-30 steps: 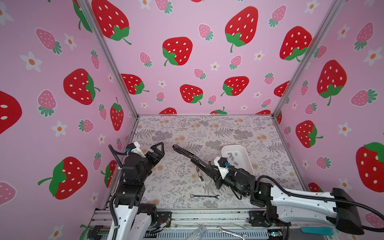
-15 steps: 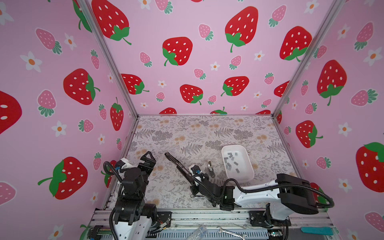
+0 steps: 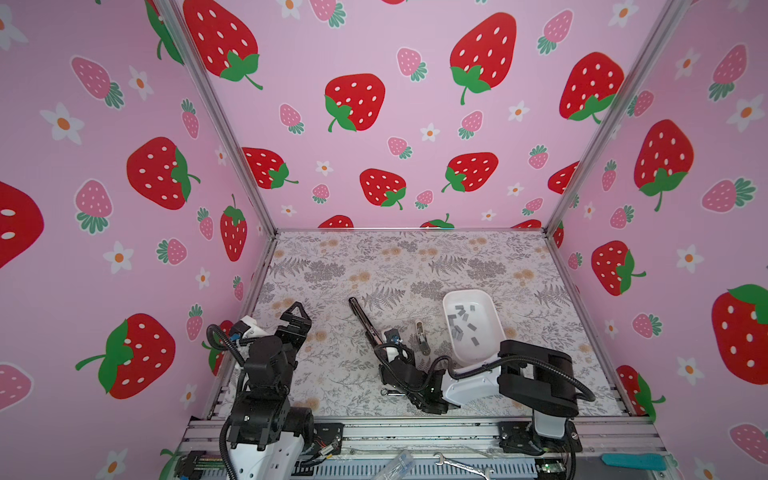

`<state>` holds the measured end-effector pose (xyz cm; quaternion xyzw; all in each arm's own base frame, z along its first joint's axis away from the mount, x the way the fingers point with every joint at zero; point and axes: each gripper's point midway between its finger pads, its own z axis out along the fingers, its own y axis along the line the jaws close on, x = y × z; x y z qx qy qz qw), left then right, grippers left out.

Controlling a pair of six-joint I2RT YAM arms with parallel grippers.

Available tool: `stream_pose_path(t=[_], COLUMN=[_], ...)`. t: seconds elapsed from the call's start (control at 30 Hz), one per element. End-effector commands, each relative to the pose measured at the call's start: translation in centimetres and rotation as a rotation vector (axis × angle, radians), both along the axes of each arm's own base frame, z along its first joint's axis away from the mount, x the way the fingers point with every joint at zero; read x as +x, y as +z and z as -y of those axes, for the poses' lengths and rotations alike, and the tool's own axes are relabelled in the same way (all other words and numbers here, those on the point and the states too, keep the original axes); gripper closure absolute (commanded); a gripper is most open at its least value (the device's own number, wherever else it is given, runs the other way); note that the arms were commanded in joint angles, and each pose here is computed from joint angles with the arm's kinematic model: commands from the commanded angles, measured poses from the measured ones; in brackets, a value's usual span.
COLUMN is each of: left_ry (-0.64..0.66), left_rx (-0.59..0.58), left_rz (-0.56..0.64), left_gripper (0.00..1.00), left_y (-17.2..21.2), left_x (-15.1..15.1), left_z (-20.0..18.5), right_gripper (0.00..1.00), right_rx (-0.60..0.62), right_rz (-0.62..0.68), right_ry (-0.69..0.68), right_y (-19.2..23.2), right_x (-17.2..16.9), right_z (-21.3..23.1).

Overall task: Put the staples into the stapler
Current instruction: 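Set the open black stapler flat on the table with the right gripper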

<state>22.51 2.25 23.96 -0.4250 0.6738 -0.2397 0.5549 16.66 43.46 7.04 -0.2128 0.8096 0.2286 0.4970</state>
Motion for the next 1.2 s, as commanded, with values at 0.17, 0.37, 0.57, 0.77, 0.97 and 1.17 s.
stream_pose_path(t=[0.17,0.37,0.57,0.77,0.97,1.17], left_ry=[0.018,0.015,0.011,0.012,0.008,-0.029], left_rx=[-0.005,-0.003,-0.009,-0.009,-0.008,0.006], left_rz=[0.026,0.025,0.018,0.020,0.023,0.034], left_gripper=[0.01,0.01,0.01,0.01,0.01,0.01], left_y=[0.5,0.5,0.2,0.2,0.3,0.4], left_x=[0.2,0.3,0.5,0.5,0.5,0.8], left_z=[-0.3,-0.2,-0.1,-0.2,-0.1,0.5], right_gripper=[1.00,1.00,0.88,0.71,0.68,0.62], right_rx=[0.135,0.170,0.153,0.153,0.156,0.206], right_rz=[-0.008,-0.028,-0.037,-0.044,-0.046,-0.015], right_ry=[-0.087,-0.104,-0.102,-0.076,-0.058,-0.029], right_y=[0.9,-0.3,-0.9,-0.9,-0.6,4.1], right_x=[1.2,0.9,0.7,0.2,-0.1,-0.5], right_z=[-1.2,-0.5,-0.4,-0.9,-0.9,-0.1])
